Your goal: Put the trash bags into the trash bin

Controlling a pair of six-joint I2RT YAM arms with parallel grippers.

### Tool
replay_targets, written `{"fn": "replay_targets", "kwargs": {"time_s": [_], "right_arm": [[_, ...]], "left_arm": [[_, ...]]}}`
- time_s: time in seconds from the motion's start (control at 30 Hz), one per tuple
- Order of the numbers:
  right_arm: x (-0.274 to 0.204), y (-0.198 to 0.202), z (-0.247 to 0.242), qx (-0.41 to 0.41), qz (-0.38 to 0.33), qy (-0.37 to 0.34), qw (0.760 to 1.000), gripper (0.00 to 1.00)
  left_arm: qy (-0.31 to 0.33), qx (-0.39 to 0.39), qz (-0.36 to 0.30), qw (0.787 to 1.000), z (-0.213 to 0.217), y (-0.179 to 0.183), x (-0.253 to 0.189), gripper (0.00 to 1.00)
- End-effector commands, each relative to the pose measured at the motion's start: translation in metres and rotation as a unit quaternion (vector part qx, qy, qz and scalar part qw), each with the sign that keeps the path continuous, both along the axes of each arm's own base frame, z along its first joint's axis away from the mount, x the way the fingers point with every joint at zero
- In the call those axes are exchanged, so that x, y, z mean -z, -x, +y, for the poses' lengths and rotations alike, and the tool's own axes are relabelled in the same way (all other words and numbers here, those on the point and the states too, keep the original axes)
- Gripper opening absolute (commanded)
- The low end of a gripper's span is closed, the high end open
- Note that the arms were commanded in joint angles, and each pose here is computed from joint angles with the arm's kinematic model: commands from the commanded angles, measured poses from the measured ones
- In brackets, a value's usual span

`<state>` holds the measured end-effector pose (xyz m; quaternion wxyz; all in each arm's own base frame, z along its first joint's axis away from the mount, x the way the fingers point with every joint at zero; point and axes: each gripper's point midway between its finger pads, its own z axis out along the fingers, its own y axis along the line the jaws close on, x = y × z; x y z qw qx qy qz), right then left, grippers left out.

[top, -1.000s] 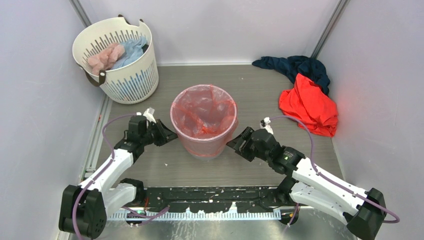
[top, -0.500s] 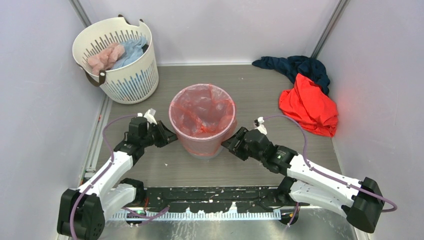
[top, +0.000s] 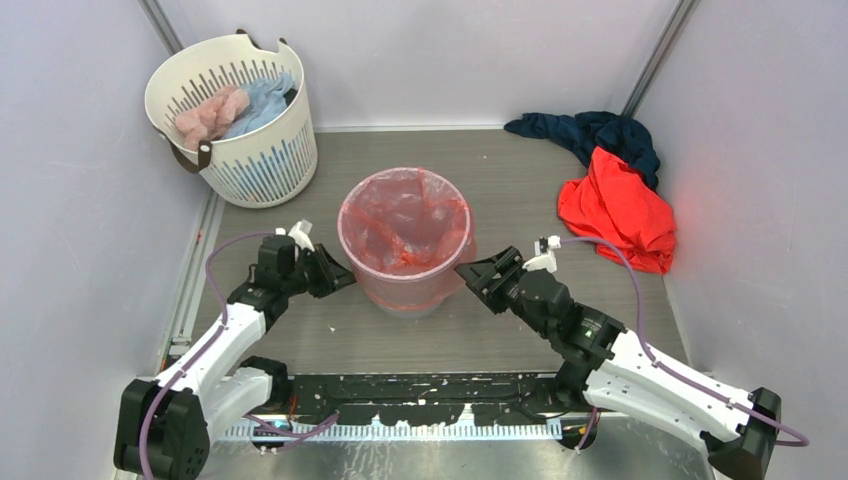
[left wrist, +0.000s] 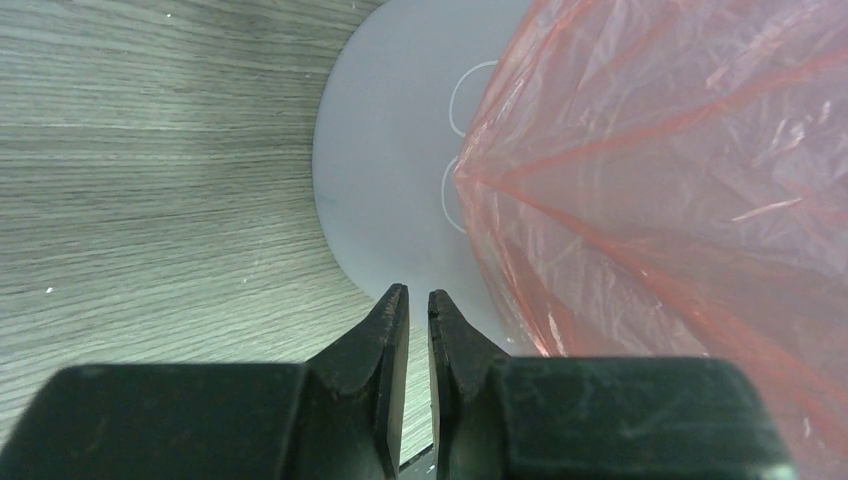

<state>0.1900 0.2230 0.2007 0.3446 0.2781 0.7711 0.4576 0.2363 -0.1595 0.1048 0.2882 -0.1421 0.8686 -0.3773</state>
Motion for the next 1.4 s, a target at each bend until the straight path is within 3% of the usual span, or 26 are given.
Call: {"fn": "replay_targets", "kwargs": {"time_s": [0.0,0.17,0.4,0.77,1.37], "right_arm": [[0.000,-0.019,0.001,0.042,-0.018,-0.013,0.999,0.67],[0.013,-0.030,0.011,0.055,-0.014,-0.018,0.998,0.65],[0.022,-0.040,0.016,0.067,-0.020,-0.021,0.997,0.36],[0.047,-0.038,0.013,0.069,-0.006,0.001,0.998,0.02],[0.090,-0.027,-0.003,0.073,0.022,0.040,0.996,0.01]], "left_arm": [[-0.015,0.006,-0.024,1.000,0.001,-0.007,-0.013,0.14],[-0.022,0.003,-0.028,0.999,0.004,-0.007,-0.020,0.14],[-0.034,-0.002,-0.030,0.999,0.008,-0.006,-0.025,0.14],[-0.044,-0.010,-0.031,0.998,0.012,-0.005,-0.028,0.14],[-0.046,-0.008,-0.031,0.998,0.013,0.001,-0.017,0.14]]}}
